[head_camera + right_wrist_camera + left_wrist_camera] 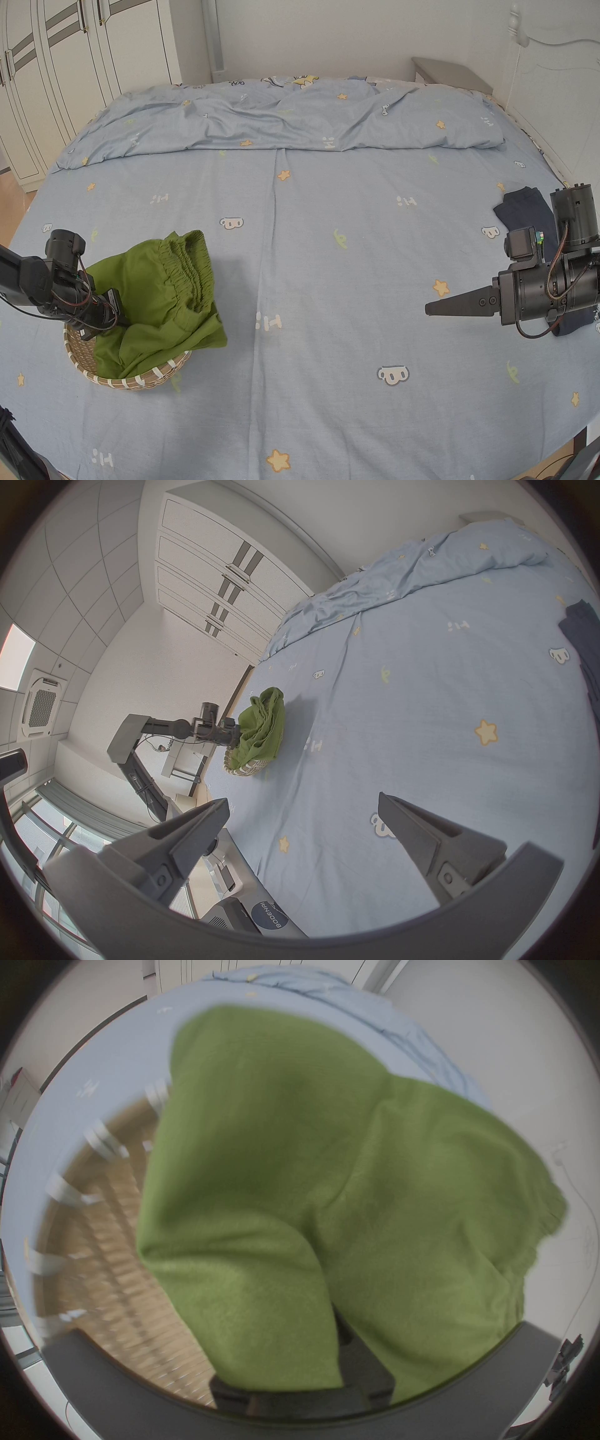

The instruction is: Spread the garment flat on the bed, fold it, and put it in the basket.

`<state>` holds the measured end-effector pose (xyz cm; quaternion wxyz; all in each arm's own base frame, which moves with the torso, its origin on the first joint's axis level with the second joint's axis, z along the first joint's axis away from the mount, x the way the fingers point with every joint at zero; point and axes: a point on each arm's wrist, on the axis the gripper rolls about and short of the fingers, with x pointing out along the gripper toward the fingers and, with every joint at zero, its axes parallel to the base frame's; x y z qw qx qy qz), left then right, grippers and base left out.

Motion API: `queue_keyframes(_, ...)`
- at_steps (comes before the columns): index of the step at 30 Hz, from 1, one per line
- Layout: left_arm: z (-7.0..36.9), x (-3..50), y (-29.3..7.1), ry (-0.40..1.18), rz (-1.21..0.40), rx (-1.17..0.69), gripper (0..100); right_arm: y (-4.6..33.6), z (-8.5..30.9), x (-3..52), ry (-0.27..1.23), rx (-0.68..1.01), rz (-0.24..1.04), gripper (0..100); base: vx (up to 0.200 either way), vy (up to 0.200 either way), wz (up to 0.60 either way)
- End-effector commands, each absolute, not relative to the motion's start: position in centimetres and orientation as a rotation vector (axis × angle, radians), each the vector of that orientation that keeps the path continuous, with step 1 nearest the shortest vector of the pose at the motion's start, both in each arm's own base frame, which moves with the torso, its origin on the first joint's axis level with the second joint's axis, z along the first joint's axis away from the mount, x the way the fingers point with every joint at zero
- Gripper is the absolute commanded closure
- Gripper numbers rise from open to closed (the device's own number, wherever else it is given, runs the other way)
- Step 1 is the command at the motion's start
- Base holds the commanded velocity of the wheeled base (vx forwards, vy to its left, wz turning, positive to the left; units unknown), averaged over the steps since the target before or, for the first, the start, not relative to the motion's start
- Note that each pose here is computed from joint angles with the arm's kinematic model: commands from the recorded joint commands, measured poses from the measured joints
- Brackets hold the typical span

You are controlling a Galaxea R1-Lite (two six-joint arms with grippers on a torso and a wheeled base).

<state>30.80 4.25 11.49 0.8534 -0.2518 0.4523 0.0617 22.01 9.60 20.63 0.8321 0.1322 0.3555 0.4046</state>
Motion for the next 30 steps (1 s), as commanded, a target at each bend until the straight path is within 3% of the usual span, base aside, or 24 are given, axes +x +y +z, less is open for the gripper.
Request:
queue_keyframes(1, 6.9, 32.6, 4.5, 1.089, 0.162, -0.501, 100, 9.7, 20.4, 22.1, 0.761, 0.280, 0.856, 0, 0.000, 0.000, 0.00)
queue_keyframes(17, 6.5, 32.8, 2.9, 1.113, 0.169, -0.430, 100, 9.8, 20.4, 22.0, 0.765, 0.276, 0.860, 0, 0.000, 0.000, 0.00)
queue_keyframes(18, 6.5, 32.8, 2.9, 1.113, 0.169, -0.430, 0, 9.8, 20.4, 22.0, 0.765, 0.276, 0.860, 0, 0.000, 0.000, 0.00)
queue_keyframes(30, 17.3, 27.4, 1.6, 0.839, 0.097, -0.411, 0, 9.8, 20.4, 22.0, 0.764, 0.276, 0.862, 0, 0.000, 0.000, 0.00)
